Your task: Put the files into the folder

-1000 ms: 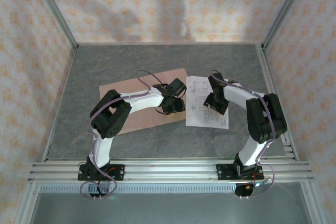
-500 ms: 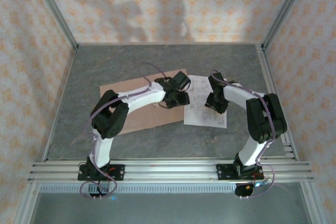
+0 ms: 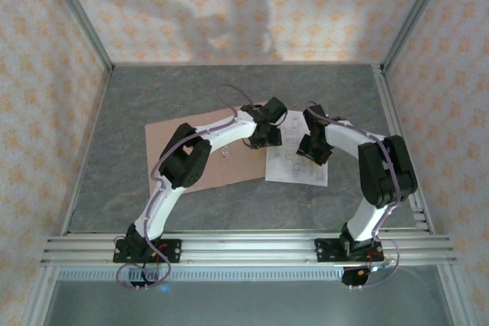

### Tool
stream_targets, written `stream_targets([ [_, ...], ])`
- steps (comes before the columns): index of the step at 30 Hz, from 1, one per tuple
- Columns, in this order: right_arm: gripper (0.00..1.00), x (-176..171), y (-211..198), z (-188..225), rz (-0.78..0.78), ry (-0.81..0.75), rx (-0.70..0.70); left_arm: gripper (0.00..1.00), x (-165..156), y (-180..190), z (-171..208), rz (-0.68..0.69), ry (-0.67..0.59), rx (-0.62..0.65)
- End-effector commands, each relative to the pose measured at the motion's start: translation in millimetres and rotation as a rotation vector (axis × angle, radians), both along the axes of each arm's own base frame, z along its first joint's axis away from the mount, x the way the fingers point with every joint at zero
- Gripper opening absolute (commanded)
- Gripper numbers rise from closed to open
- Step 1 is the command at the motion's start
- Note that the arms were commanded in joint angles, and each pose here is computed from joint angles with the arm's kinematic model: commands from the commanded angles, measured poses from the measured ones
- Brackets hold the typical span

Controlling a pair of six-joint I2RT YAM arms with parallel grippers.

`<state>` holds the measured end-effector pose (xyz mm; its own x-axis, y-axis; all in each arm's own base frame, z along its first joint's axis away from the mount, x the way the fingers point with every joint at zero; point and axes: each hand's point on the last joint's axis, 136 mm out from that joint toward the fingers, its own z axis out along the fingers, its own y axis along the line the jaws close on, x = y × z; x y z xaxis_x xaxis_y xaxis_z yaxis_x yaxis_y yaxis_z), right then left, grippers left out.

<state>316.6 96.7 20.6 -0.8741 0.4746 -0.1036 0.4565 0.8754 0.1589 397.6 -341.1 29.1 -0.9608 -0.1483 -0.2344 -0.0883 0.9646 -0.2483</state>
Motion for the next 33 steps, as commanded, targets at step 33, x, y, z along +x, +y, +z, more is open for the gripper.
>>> stream_targets([
  [33,0.48,-13,15,-13,0.023,0.097,0.031,0.60,-101,-12,-6,0.074,-0.029,-0.218],
])
